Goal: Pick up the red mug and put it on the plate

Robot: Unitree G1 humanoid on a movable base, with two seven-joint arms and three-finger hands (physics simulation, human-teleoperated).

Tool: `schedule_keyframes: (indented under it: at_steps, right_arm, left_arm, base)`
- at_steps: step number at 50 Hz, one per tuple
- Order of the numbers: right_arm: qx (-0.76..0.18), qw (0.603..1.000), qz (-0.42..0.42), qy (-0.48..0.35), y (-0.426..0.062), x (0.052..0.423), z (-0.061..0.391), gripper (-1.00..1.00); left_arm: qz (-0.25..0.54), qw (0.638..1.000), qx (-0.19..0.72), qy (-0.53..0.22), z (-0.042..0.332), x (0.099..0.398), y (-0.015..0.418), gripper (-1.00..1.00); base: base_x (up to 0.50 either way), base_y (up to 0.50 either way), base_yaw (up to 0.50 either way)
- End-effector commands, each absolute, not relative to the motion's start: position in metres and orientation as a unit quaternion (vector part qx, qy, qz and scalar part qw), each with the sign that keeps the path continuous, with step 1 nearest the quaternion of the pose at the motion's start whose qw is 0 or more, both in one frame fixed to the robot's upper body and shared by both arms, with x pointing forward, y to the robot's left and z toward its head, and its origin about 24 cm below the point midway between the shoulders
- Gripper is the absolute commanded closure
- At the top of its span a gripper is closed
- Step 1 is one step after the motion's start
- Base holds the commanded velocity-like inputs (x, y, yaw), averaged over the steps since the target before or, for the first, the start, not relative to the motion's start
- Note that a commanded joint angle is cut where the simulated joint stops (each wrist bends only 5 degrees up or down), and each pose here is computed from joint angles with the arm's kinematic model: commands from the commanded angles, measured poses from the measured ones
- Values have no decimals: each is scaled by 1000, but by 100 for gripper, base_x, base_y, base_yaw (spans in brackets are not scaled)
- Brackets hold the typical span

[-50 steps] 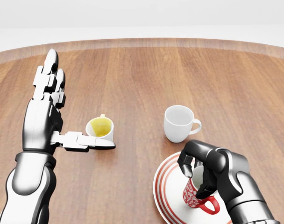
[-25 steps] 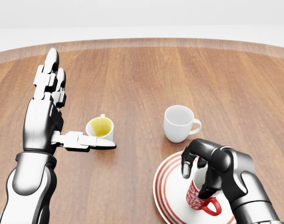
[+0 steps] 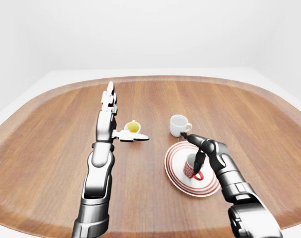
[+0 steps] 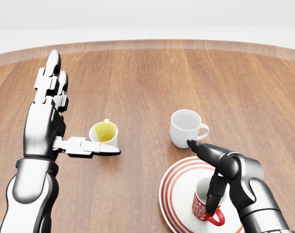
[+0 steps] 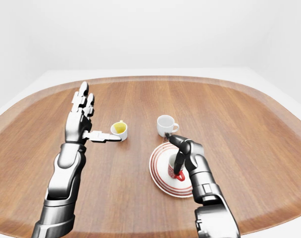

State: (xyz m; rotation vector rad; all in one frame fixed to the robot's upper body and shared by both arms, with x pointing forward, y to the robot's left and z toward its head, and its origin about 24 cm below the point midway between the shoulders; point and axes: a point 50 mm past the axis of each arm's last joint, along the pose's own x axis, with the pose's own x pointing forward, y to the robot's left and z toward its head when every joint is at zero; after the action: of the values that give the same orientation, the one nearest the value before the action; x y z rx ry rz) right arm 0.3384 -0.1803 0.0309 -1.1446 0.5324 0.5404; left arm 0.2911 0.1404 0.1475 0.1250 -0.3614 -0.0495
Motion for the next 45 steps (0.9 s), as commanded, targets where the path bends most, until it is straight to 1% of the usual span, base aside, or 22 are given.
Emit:
schedule_keyframes:
  at_steps: [1, 4, 7, 10, 13, 16, 22, 24, 28, 31, 32, 35, 40, 45]
  right_arm:
    - [-529, 774, 250, 242, -178, 339, 32, -100]
    - [-527, 780, 246, 232, -177, 341, 36, -100]
    - [-525, 790, 240, 208, -174, 346, 50, -100]
    - [-521, 806, 227, 168, -171, 354, 75, -100]
    - [-515, 825, 208, 106, -166, 361, 112, -100]
    - [-514, 831, 202, 66, -162, 363, 136, -100]
    - [-504, 846, 167, -52, -154, 365, 204, -100]
    - [-500, 848, 161, -77, -152, 364, 217, -100]
    - [-491, 848, 144, -134, -150, 358, 247, -100]
    - [-486, 849, 133, -159, -153, 356, 261, -100]
    - [-482, 849, 124, -178, -155, 352, 272, -100]
    - [-473, 847, 111, -216, -157, 345, 292, -100]
    - [-441, 836, 80, -315, -161, 321, 334, -100]
    - [-397, 827, 57, -393, -167, 299, 357, -100]
  left_arm:
    - [-24, 981, 62, -183, 149, 290, 141, -100]
    - [-24, 981, 62, -185, 150, 291, 141, -100]
    - [-25, 979, 63, -194, 154, 290, 140, -100]
    - [-26, 977, 64, -204, 159, 289, 139, -100]
    - [-26, 972, 64, -223, 169, 288, 139, -100]
    - [-25, 968, 65, -243, 178, 286, 140, -100]
    - [-24, 954, 69, -291, 202, 283, 141, -100]
    - [-24, 951, 69, -300, 207, 282, 141, -100]
    - [-25, 942, 72, -327, 220, 278, 140, -100]
    - [-25, 937, 74, -341, 227, 276, 141, -100]
    - [-23, 933, 75, -351, 232, 275, 142, -100]
    - [-22, 930, 76, -359, 236, 274, 143, -100]
    - [-23, 923, 77, -376, 243, 271, 142, -100]
    - [-22, 922, 76, -380, 245, 270, 143, -100]
  base:
    - [0, 0, 0]
    - [0, 0, 0]
    - [0, 0, 0]
    - [0, 0, 0]
    - [0, 0, 0]
    - [0, 0, 0]
    - [0, 0, 0]
    - [0, 0, 0]
    - [0, 0, 0]
    - [0, 0, 0]
    - [0, 0, 0]
    - [0, 0, 0]
    - [0, 0, 0]
    - [0, 0, 0]
